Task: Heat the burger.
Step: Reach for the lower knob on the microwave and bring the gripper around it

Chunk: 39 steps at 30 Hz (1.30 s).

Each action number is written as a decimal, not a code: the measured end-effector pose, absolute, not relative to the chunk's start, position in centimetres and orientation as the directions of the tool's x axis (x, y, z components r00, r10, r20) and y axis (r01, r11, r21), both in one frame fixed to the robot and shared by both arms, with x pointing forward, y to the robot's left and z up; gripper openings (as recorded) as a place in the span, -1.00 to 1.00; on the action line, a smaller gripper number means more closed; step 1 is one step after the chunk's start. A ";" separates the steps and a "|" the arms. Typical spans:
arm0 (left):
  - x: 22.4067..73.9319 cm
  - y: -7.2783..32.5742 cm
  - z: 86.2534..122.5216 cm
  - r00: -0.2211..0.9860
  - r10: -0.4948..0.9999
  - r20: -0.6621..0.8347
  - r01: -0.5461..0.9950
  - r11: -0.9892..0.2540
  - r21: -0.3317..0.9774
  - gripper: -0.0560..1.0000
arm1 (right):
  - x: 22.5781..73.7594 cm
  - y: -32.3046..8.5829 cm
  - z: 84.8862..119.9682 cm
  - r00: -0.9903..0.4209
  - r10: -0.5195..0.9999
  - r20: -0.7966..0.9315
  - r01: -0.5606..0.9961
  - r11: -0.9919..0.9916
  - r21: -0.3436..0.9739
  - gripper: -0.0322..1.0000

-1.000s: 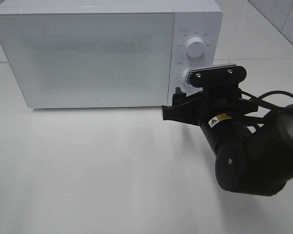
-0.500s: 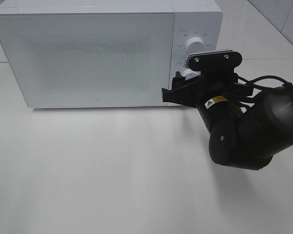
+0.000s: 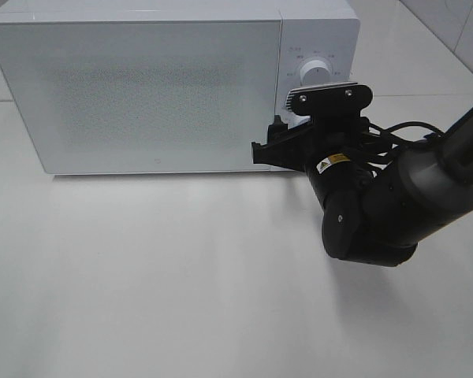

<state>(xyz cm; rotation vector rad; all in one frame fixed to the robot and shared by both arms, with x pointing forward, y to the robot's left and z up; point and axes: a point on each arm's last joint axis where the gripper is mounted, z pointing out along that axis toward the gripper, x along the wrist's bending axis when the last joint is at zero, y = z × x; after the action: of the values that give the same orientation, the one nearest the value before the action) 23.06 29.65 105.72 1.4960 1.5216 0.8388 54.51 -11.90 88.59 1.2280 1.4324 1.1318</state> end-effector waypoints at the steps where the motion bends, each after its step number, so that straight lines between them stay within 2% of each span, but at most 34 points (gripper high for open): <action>1: 23.1 29.7 105.7 0.046 0.994 -0.102 0.445 0.071 0.893 0.98 | 54.5 -11.9 88.6 -0.094 0.993 -0.070 0.161 0.085 0.983 0.55; 13: 23.1 29.7 105.7 0.046 0.994 -0.102 0.445 0.071 0.893 0.98 | 55.9 -12.2 88.6 -0.046 0.998 -0.050 0.149 0.056 0.987 0.55; 36: 23.1 29.7 105.7 0.046 0.994 -0.102 0.445 0.071 0.893 0.98 | 55.9 -12.2 88.0 -0.061 0.996 -0.061 0.173 0.071 0.982 0.54; 39: 23.1 29.7 105.7 0.046 0.994 -0.102 0.445 0.071 0.893 0.98 | 55.9 -12.0 87.8 -0.081 0.995 -0.065 0.185 0.079 0.980 0.45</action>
<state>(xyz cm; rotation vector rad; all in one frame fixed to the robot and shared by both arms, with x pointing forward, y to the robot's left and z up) 23.06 29.65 105.72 1.4960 1.5216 0.8388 55.88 -12.02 87.83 1.2552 1.4365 1.1143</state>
